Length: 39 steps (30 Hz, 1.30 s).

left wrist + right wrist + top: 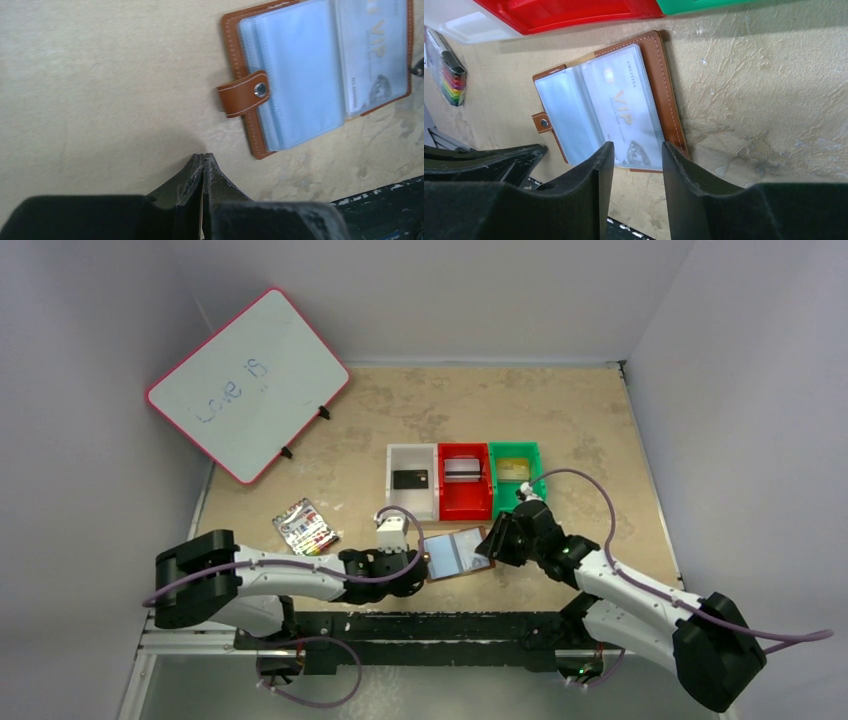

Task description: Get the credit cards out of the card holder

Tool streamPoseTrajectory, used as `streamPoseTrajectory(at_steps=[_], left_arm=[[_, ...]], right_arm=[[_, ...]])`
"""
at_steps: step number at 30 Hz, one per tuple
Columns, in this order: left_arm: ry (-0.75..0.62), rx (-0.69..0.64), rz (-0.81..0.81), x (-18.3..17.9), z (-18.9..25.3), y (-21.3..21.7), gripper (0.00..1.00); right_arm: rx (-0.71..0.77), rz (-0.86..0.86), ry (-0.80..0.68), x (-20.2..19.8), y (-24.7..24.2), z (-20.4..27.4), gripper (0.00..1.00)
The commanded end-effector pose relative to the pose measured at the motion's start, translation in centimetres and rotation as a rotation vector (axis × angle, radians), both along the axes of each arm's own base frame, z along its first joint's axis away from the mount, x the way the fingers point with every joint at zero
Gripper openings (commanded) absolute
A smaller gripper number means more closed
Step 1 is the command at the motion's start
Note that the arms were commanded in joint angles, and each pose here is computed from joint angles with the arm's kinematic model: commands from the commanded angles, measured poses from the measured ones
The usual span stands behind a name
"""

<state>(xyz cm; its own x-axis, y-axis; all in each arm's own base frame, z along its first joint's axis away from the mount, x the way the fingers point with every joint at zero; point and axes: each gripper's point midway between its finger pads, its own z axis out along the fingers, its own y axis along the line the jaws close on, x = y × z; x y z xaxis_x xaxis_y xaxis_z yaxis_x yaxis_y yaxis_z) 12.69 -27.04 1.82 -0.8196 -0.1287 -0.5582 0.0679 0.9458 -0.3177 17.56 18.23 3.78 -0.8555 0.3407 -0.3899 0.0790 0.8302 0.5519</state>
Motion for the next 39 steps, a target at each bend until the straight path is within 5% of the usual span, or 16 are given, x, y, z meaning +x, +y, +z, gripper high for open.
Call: streamPoseTrajectory(at_steps=[1,6,10,22,39], left_arm=[[-0.056,0.006,0.061,0.7,1.3,1.9,0.01],[-0.178,-0.045,0.133,3.0,5.2,1.7,0.42],[-0.181,-0.048,0.189,5.6,6.2,1.9,0.51],[-0.069,-0.016,0.124,6.8,2.5,-0.1,0.51],[0.009,-0.045,0.061,4.6,1.2,0.1,0.28]], right_arm=[[-0.014,-0.023,-0.031,1.3,0.2,1.6,0.44],[-0.118,-0.087,-0.061,3.2,-1.2,2.0,0.48],[-0.143,-0.096,-0.087,4.6,-1.3,2.4,0.52],[-0.054,0.034,-0.017,4.6,1.2,-0.3,0.51],[0.111,0.106,0.02,0.1,2.8,1.2,0.4]])
